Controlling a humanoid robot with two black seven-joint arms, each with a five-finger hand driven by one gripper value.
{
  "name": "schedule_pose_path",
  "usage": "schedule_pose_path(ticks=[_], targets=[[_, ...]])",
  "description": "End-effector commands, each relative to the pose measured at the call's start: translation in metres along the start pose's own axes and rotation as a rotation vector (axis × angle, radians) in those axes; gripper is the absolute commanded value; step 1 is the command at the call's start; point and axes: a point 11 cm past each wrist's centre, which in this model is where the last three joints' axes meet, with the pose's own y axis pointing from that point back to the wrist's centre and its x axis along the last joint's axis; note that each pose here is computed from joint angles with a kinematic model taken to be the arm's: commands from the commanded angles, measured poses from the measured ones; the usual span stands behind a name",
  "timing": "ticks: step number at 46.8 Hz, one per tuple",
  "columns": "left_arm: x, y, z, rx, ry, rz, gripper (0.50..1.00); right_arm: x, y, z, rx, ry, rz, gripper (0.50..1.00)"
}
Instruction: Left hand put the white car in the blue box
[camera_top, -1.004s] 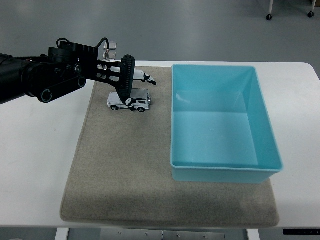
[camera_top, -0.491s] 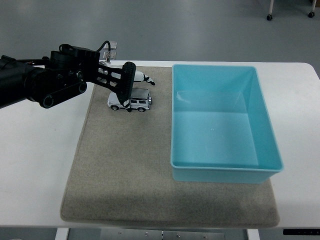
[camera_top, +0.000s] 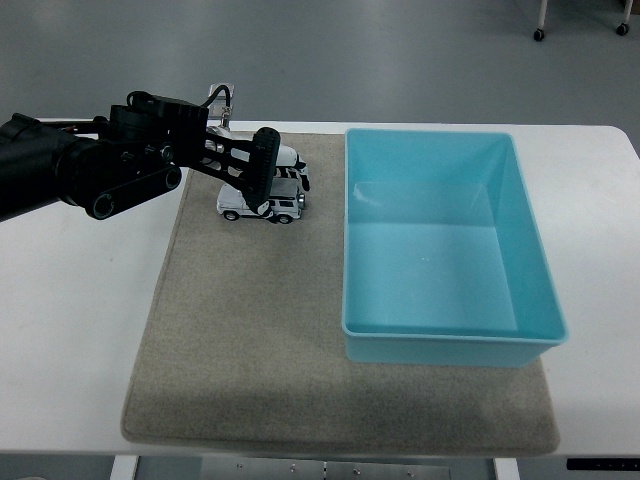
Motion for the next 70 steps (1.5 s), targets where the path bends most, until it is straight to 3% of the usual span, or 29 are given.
schedule_pose_path(ticks=[1, 5, 8, 28, 46, 58, 70], targets=[[0.001, 0.001, -0.002, 0.01, -0.003, 0.002, 0.609, 0.0, 0.0, 0.0, 0.0, 0.0, 0.0, 0.936], [0.003, 0.001, -0.003, 0.014, -0.004, 0.008, 0.566, 0.0, 0.0, 0.0, 0.0, 0.0, 0.0, 0.936], [0.004, 0.002, -0.005, 0.022, -0.002, 0.01, 0.5, 0.0, 0.0, 0.0, 0.0, 0.0, 0.0, 0.936], [0.024, 0.007, 0.001, 0.011, 0.006, 0.058, 0.5, 0.0, 0.0, 0.0, 0.0, 0.0, 0.001, 0.936], [0.065, 0.021, 0.014, -0.014, -0.013, 0.124, 0.5, 0.0, 0.0, 0.0, 0.0, 0.0, 0.0, 0.936], [0.1, 0.033, 0.044, -0.074, -0.072, 0.174, 0.5, 0.0, 0.0, 0.0, 0.0, 0.0, 0.0, 0.936], [0.114, 0.036, 0.06, -0.103, -0.095, 0.202, 0.5, 0.0, 0.0, 0.0, 0.0, 0.0, 0.0, 0.936]])
